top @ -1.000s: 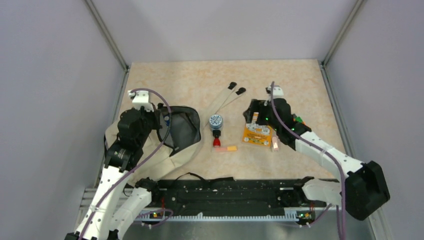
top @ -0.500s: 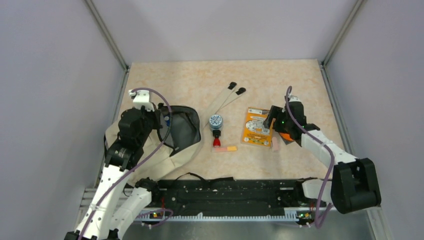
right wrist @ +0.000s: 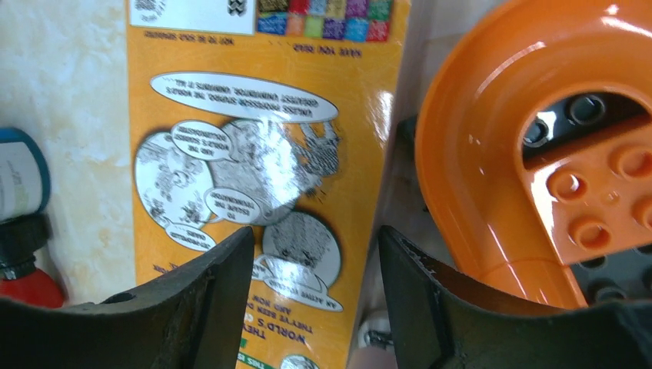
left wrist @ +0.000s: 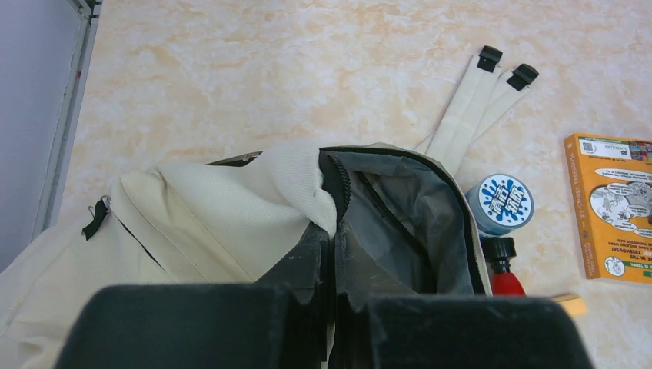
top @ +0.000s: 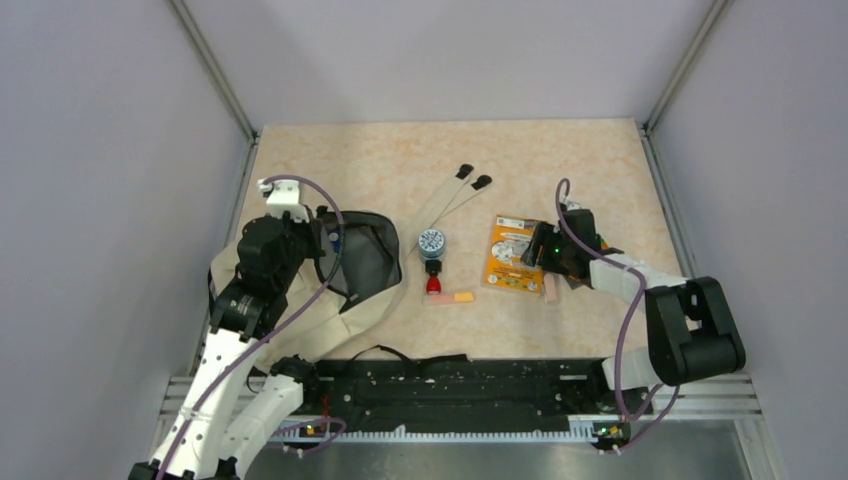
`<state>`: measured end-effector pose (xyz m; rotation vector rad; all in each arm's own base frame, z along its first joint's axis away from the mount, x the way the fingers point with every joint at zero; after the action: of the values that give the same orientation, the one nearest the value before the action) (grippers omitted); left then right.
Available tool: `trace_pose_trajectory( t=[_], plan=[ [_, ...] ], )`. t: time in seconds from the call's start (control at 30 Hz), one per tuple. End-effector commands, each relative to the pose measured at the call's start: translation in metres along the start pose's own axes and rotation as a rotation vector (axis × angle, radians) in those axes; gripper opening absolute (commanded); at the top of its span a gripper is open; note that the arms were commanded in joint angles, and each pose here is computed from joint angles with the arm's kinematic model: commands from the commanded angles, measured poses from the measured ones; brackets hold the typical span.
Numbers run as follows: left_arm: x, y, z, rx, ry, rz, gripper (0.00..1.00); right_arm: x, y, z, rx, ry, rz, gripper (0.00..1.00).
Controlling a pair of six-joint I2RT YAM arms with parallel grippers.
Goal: Pack the student bag
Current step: Pick up the book from the center of the board.
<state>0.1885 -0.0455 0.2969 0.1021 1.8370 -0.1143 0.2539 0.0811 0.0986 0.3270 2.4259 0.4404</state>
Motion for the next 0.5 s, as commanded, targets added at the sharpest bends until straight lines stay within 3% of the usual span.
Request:
trace_pose_trajectory(
  t=[0.0, 0.27, 0.47],
  plan=[
    [-0.016, -0.001, 0.000, 0.006, -0.092, -0.015, 0.00, -0.015, 0.014, 0.010, -0.106, -0.038, -0.028, 0.59],
    [-0.016, 0.000, -0.001, -0.002, -0.093, -0.014, 0.00, -0.026, 0.058, 0.025, -0.225, -0.051, -0.148, 0.59],
    [-0.016, 0.000, -0.002, -0.007, -0.096, -0.014, 0.00, -0.025, 0.085, 0.035, -0.340, -0.016, -0.136, 0.59]
  ],
)
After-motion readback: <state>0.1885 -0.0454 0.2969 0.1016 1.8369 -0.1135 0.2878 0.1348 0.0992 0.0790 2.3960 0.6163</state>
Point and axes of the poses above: each gripper's point midway between its finger pads, its own z axis out along the fingers, its own y axis along the line the jaws close on, x = y × z, the point moved 9 cm from there along -z, back along the fingers, and after that the axes turned 4 degrees about z, right-handed, at the moved point
